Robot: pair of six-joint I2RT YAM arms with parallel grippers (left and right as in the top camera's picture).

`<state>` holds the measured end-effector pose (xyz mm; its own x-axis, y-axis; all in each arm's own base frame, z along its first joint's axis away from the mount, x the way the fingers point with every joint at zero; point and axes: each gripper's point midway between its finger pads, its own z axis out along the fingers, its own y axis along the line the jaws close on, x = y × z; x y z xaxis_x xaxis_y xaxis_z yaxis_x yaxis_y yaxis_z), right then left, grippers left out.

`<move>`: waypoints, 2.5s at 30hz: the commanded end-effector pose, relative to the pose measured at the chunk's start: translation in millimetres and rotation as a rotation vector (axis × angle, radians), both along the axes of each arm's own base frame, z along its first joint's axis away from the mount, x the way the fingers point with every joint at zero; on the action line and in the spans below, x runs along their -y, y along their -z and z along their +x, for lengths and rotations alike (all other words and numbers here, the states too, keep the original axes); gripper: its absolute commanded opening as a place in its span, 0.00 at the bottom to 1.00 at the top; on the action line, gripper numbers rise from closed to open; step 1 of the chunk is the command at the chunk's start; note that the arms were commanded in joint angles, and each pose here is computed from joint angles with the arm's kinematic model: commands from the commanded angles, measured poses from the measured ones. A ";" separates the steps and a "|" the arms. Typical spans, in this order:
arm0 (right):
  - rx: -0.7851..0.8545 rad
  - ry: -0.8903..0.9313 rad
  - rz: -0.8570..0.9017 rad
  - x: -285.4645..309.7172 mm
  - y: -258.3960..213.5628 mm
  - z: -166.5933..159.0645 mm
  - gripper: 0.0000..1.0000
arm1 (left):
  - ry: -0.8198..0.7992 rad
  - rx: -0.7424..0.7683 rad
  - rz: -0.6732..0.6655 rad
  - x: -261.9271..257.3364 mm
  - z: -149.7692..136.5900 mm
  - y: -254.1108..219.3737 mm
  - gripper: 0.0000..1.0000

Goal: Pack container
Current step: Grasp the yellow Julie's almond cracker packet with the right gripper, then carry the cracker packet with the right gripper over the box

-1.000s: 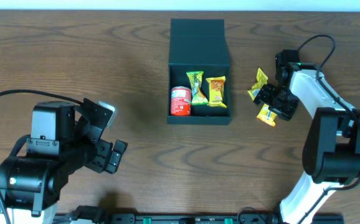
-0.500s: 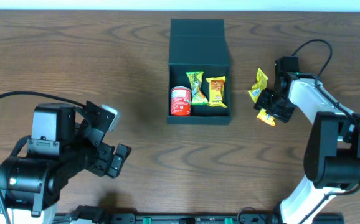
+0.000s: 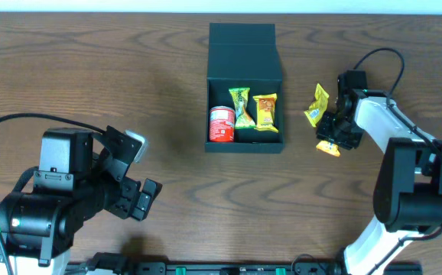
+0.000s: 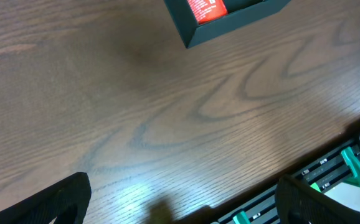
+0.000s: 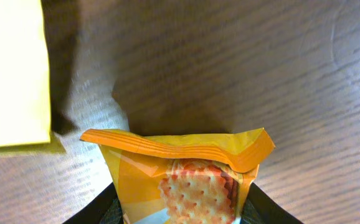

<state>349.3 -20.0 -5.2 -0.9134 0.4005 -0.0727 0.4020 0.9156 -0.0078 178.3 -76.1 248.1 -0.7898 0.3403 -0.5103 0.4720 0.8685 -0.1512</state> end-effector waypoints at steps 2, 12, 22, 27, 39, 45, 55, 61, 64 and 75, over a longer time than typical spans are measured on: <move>-0.048 -0.067 -0.001 -6.9 2.3 -16.8 0.42 | 0.008 0.004 0.015 -2.2 -0.9 1.3 0.95; 0.037 -0.262 -0.048 -40.9 -68.2 -9.5 0.41 | -0.018 0.021 0.062 -10.8 3.8 2.4 0.95; 0.292 -0.589 -0.064 -123.1 -176.6 44.0 0.41 | -0.020 0.063 0.056 -9.7 12.6 -2.6 0.95; 0.423 -0.650 -0.039 -152.1 -205.7 63.4 0.38 | -0.040 0.052 0.043 -9.1 12.2 -2.5 0.95; 0.552 -0.886 -0.051 -193.1 -195.2 102.1 0.40 | -0.035 0.039 -0.012 -0.8 10.1 -4.7 0.96; 0.594 -1.034 -0.043 -214.0 -168.8 126.3 0.41 | -0.037 0.037 -0.015 -0.6 9.9 -4.7 0.95; 0.674 -1.189 -0.041 -249.0 -129.8 156.1 0.43 | -0.084 0.013 -0.036 -0.8 9.1 -4.2 0.96; 0.647 -1.264 0.059 -270.3 -106.7 144.3 0.43 | -0.091 0.003 -0.038 -1.1 7.5 -3.3 0.95; 0.622 -1.314 0.072 -277.7 -102.8 133.7 0.42 | -0.092 -0.016 -0.032 -2.1 3.6 -0.9 0.95; 0.513 -1.533 0.106 -292.3 -87.2 92.9 0.43 | -0.103 -0.040 -0.006 -6.6 -1.4 3.3 0.95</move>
